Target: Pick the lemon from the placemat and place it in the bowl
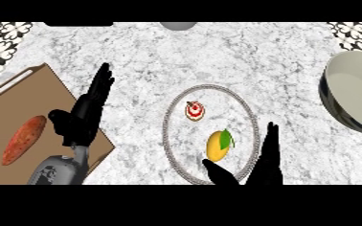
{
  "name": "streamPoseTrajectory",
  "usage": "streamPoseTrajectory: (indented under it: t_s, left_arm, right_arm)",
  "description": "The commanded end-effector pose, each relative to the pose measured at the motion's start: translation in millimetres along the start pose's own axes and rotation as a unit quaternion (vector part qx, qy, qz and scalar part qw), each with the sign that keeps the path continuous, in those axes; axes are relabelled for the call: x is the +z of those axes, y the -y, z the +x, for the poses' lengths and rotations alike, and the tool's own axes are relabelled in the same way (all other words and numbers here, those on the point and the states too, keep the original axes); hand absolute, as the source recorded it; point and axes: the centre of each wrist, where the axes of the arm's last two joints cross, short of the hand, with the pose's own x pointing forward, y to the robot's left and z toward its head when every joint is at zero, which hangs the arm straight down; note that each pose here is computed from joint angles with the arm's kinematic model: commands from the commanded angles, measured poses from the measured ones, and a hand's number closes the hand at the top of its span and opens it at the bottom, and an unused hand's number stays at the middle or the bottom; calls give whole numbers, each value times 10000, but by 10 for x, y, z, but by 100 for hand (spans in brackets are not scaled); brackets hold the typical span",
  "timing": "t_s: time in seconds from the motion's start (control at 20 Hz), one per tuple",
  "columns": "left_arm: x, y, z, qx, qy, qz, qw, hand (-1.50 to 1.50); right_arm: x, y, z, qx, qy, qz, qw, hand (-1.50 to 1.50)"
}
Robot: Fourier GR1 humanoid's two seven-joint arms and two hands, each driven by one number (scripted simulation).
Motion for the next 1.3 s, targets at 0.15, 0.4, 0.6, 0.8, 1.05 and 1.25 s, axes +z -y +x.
streamPoseTrajectory:
  t_s: [0.15, 0.4, 0.6, 0.8, 1.05, 1.25]
  left_arm:
    - [-75, -60, -51, -46, -38, 30, 10000, 0]
    - [-51, -154, -101, 33, -48, -8, 10000, 0]
    - [-58, -34, -137, -22, -41, -41, 10000, 0]
    - [-79, -29, -124, -84, -45, 58, 9999, 0]
    - [-64, 91, -176, 20, -52, -32, 10000, 0]
    - [57, 212, -192, -46, 1, 3, 10000, 0]
  right_arm:
    - [159, -120, 171, 65, -538, 133, 9984, -150]
    - [434, -4, 151, -328, -326, 230, 9987, -150]
    - [326, 36, 252, -719, -132, 143, 9972, -150]
    - [331, 30, 229, -809, -178, 171, 9964, -150]
    - [258, -117, 151, -997, -323, 214, 9943, -150]
    - [291, -213, 143, -1087, -311, 317, 9931, -150]
